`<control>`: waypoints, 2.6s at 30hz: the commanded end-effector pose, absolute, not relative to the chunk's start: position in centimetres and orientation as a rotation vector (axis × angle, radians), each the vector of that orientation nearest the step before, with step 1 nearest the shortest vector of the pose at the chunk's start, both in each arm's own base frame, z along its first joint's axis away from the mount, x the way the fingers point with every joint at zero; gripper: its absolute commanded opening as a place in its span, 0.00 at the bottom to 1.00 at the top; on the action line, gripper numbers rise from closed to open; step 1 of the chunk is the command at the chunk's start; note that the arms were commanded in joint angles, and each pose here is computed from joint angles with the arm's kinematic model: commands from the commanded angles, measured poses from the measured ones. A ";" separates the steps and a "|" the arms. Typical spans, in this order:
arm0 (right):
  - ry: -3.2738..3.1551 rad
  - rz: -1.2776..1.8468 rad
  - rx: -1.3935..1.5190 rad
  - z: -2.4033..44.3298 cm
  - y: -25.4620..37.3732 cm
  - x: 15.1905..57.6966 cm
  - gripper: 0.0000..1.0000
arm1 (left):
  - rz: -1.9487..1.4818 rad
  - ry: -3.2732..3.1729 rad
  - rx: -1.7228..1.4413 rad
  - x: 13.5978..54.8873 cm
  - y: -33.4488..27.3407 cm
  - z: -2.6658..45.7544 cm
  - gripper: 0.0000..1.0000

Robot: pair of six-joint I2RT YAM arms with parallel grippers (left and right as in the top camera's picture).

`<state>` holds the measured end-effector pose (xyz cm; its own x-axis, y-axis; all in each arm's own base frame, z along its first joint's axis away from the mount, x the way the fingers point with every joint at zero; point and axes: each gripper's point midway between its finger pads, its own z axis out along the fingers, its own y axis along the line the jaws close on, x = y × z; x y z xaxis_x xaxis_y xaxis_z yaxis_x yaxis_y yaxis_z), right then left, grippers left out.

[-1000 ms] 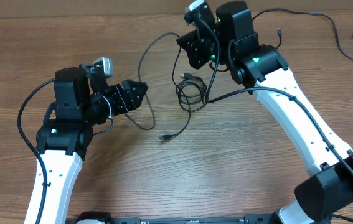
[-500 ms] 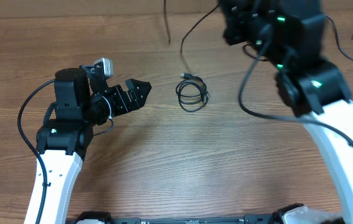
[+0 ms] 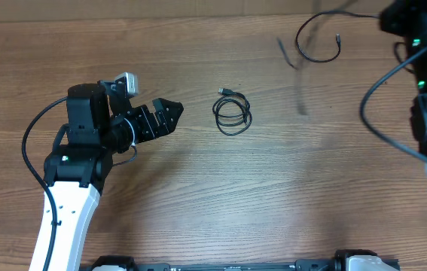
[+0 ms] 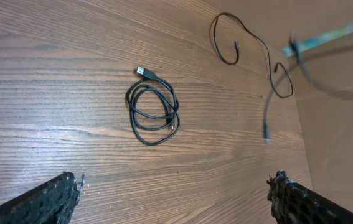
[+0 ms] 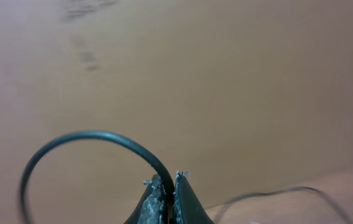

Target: Untangle cables

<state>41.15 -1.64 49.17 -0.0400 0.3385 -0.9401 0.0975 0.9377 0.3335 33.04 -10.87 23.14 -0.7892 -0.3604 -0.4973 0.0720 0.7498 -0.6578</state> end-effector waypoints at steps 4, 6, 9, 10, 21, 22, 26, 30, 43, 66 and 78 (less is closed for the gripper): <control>1.676 0.075 0.495 45.9 -7.6 42.5 0.04 | -0.889 2.286 -0.171 33.0 -10.9 24.5 1.00; 1.726 0.059 0.519 44.1 -8.4 43.2 0.04 | -0.885 2.285 -0.172 33.0 -10.8 24.5 1.00; 1.794 0.059 0.551 41.5 -8.7 44.4 0.04 | -0.869 2.286 -0.181 33.1 -10.6 24.4 1.00; 1.809 0.069 0.571 40.7 -8.8 44.7 0.04 | -0.869 2.287 -0.182 33.1 -10.6 24.4 1.00; 1.839 0.213 0.710 37.8 -9.1 46.4 0.04 | -0.868 2.289 -0.183 33.1 -10.6 24.4 1.00; 1.834 0.214 0.724 37.8 -9.5 46.4 0.04 | -0.867 2.288 -0.183 33.1 -10.6 24.4 1.00; 1.815 0.207 0.817 37.4 -11.8 45.7 0.04 | -0.859 2.288 -0.187 33.1 -10.5 24.3 1.00; 1.839 0.253 0.818 36.9 -12.1 45.4 0.04 | -0.859 2.287 -0.187 33.1 -10.5 24.3 1.00; 1.922 0.565 0.543 38.2 -5.7 45.6 0.04 | -0.841 2.292 -0.198 33.2 -10.3 24.2 1.00; 2.129 0.246 0.909 28.3 -14.0 44.1 0.04 | -0.809 2.292 -0.215 33.4 -9.8 24.0 1.00; 2.094 -0.247 1.247 23.8 -24.7 39.4 0.04 | -0.809 2.291 -0.214 33.4 -9.8 24.0 1.00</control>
